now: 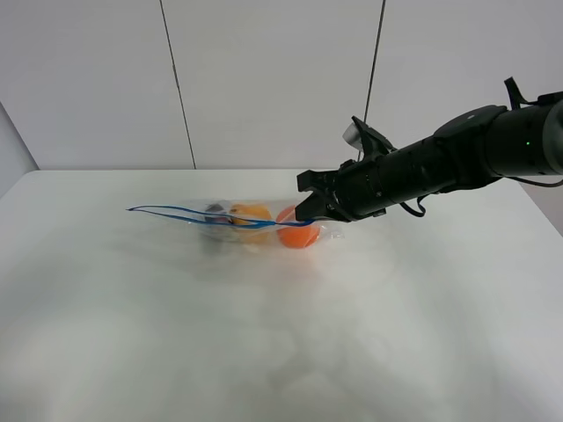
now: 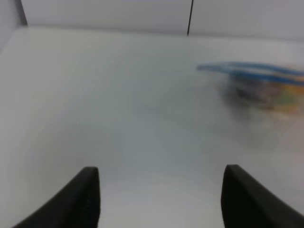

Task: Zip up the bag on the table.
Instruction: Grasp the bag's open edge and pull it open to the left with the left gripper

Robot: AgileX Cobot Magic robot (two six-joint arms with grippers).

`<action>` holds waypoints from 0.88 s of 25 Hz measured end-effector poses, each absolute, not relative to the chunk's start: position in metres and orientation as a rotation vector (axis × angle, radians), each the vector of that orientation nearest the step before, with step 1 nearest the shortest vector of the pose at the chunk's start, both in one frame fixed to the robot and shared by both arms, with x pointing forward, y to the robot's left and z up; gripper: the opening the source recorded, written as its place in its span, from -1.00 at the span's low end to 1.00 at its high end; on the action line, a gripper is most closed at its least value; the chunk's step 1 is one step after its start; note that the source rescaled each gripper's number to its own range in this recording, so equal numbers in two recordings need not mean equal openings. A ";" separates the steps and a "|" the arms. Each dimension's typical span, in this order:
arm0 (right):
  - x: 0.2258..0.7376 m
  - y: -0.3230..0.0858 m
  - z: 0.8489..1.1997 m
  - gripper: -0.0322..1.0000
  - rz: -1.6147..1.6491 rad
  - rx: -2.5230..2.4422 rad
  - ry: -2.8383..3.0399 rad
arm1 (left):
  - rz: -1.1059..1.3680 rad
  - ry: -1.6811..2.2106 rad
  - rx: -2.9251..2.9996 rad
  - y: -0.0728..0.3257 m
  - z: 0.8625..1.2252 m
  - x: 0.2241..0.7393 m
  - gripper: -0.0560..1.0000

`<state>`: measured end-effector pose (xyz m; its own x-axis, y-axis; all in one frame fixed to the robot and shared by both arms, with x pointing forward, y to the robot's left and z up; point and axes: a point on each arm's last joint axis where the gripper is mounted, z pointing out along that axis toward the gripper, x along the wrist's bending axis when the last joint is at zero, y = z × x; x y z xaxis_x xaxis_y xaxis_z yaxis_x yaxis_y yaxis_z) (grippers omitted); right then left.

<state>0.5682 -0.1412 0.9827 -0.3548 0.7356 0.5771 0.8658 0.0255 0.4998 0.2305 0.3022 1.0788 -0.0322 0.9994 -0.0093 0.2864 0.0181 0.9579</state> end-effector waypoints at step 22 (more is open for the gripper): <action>0.568 -0.141 0.983 -0.94 -1.233 -1.678 -2.143 | 1.073 1.436 1.387 0.304 1.133 0.345 0.68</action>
